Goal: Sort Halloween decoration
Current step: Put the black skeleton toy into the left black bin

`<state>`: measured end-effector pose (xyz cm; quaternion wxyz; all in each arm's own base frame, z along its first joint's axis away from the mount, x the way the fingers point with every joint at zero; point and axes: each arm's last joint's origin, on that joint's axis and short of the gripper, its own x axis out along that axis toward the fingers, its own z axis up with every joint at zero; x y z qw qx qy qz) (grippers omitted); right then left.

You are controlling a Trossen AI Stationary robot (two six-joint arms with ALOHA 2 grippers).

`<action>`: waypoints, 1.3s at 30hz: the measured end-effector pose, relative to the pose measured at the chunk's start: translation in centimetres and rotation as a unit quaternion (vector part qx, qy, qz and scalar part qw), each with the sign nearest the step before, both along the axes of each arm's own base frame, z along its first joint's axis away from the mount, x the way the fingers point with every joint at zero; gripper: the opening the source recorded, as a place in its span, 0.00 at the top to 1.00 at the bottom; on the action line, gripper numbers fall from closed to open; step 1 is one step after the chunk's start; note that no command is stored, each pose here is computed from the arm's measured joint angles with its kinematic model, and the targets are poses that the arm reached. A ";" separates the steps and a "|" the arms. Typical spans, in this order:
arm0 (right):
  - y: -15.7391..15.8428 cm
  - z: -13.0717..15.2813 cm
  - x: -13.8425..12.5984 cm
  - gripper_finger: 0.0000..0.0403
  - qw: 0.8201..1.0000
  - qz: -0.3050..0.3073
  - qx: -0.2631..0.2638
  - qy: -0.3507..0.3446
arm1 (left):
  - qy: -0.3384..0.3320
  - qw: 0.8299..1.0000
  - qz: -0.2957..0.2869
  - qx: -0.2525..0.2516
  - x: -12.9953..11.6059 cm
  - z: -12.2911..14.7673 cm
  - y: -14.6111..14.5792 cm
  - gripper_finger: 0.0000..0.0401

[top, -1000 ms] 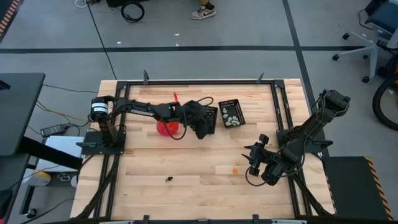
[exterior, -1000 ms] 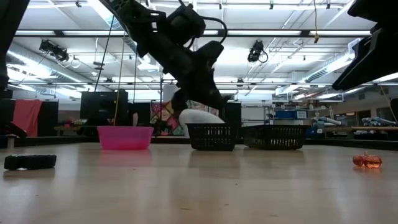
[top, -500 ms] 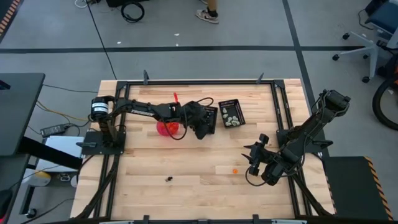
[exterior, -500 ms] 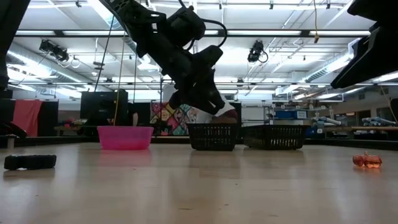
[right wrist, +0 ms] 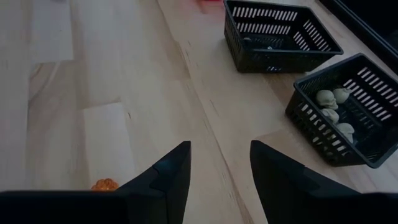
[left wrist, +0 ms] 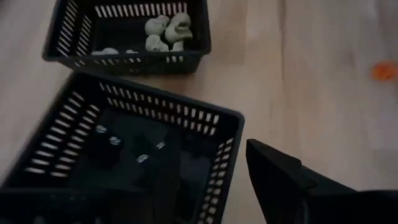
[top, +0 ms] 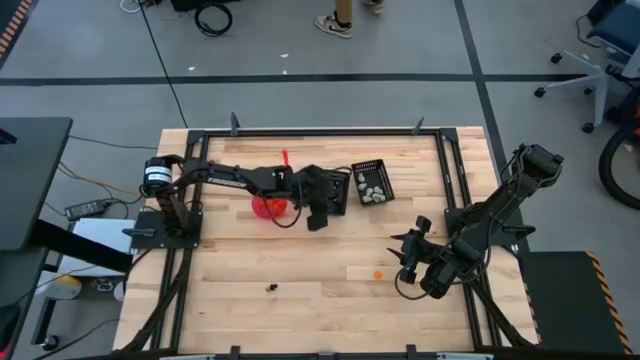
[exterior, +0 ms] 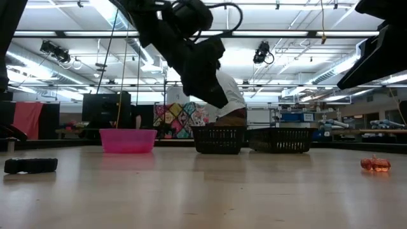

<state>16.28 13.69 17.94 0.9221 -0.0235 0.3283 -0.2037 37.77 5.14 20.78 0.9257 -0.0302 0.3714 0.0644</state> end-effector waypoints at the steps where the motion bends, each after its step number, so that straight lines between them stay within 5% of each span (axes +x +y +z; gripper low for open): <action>1: 0.0 0.0 0.0 0.58 1.000 0.000 0.000 0.000 | 0.006 1.000 -0.004 0.015 0.1 0.2 -0.1 0.53; 9: 0.0 0.0 0.0 0.58 1.000 0.003 -0.003 0.001 | 0.000 0.999 0.008 0.050 0.5 1.3 0.0 0.55; 12: 0.0 0.0 0.0 0.58 1.000 0.004 -0.003 0.001 | 0.004 0.998 -0.033 0.047 0.7 1.5 -1.0 0.55; 18: 0.0 0.0 0.0 0.58 1.000 0.004 -0.003 0.001 | 0.038 0.976 -0.216 0.002 -0.1 1.4 -6.2 0.55; 27: 0.1 0.0 0.1 0.58 1.000 0.005 -0.001 -0.002 | 0.114 0.955 -0.269 -0.053 -2.3 0.6 -14.7 0.55; 39: 0.5 0.3 0.5 0.58 1.000 0.017 0.009 -0.024 | 0.220 0.959 -0.179 0.015 -7.6 -0.5 -22.3 0.55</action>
